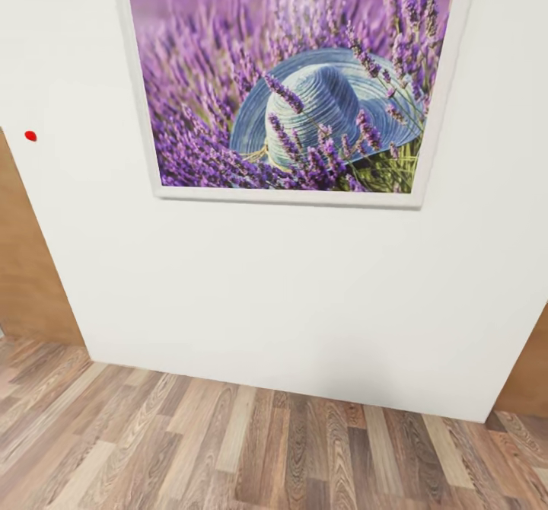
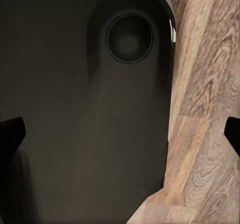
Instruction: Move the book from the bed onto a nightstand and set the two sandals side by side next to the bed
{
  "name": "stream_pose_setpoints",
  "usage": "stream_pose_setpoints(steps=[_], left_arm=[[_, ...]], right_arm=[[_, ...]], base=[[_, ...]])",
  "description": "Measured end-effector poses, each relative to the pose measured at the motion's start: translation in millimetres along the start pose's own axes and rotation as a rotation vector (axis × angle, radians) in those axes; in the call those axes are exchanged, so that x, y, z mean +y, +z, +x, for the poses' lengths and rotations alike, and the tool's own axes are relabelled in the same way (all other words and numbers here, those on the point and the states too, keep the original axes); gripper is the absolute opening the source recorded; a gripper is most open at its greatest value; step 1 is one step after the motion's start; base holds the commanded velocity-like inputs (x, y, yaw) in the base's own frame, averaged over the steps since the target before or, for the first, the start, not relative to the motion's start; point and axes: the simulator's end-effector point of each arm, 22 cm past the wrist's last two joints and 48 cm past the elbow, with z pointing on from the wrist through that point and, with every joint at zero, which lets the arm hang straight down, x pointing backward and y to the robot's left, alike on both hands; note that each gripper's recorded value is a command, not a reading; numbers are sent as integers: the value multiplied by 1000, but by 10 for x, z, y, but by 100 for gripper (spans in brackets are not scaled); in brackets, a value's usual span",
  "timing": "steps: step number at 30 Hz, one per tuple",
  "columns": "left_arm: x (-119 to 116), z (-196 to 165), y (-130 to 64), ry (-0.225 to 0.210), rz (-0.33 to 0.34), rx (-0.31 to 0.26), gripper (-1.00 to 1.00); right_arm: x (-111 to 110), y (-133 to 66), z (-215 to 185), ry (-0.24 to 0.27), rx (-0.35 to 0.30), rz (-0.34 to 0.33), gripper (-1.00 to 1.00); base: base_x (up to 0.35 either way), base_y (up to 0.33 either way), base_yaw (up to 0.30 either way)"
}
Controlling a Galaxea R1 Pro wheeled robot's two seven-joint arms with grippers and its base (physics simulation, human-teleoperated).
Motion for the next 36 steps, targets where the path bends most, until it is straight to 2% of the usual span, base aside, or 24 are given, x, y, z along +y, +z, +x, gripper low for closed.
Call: stream_pose_setpoints(steps=[26, 36], left_arm=[[-1, 1, 0, 0, 0, 0, 100], [-2, 1, 0, 0, 0, 0, 100]], right_arm=[[-10, 0, 2, 1, 1, 1, 100], [-32, 0, 3, 1, 1, 3, 100]], base=[[0, 0, 273], [0, 0, 126]])
